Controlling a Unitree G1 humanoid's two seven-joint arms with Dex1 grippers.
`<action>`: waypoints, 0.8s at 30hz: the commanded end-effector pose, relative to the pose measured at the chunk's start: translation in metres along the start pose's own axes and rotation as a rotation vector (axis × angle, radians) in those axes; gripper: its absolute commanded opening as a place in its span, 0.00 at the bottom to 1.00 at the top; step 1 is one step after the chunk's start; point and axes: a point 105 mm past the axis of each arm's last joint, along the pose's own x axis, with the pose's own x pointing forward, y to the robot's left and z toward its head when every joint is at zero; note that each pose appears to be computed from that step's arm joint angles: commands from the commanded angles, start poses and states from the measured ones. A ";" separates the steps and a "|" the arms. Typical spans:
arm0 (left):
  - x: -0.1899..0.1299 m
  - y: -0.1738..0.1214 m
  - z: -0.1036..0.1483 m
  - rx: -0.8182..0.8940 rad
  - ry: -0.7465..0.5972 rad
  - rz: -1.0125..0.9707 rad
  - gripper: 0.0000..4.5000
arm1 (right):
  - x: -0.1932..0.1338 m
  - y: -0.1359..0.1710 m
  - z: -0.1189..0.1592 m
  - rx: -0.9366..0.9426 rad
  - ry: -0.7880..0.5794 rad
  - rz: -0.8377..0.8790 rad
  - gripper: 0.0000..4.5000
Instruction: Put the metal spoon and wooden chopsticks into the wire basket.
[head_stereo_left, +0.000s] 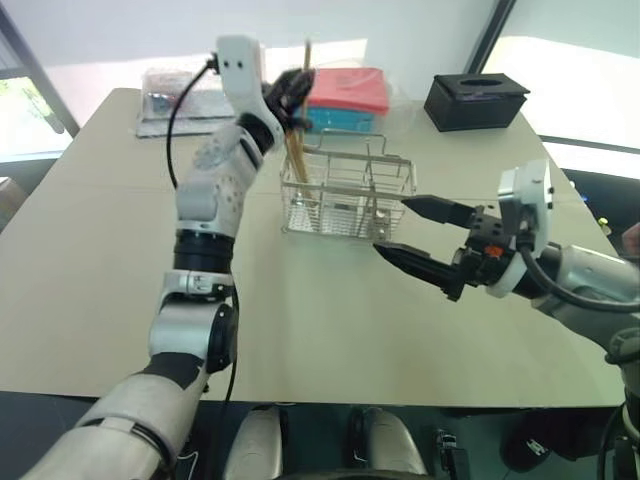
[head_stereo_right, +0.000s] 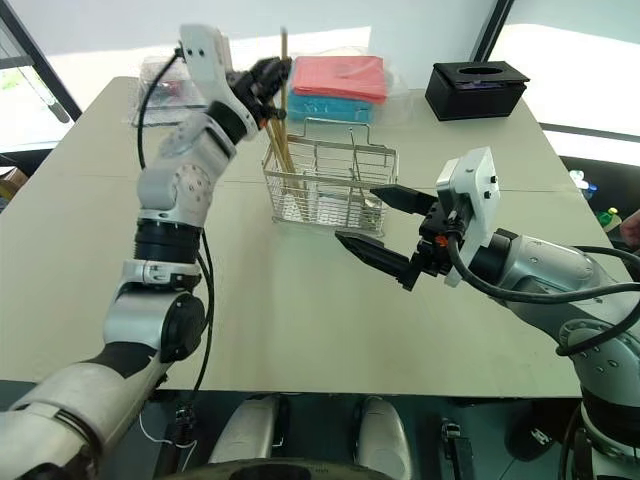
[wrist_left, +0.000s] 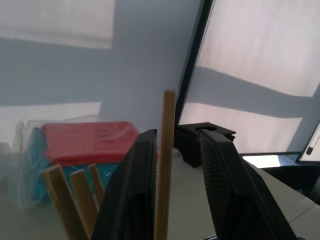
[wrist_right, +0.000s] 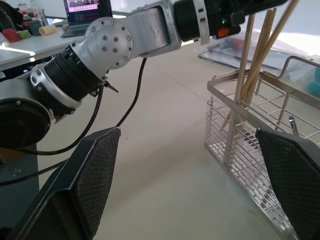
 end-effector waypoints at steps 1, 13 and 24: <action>-0.001 -0.012 0.024 0.013 -0.075 -0.026 0.72 | -0.001 0.004 0.011 -0.039 -0.039 0.007 1.00; -0.037 0.021 0.092 0.197 -0.022 -0.083 0.99 | -0.005 -0.013 0.007 -0.068 -0.009 -0.014 1.00; -0.152 0.040 0.075 0.505 0.388 -0.377 0.99 | -0.035 -0.058 -0.008 -0.145 0.126 -0.078 1.00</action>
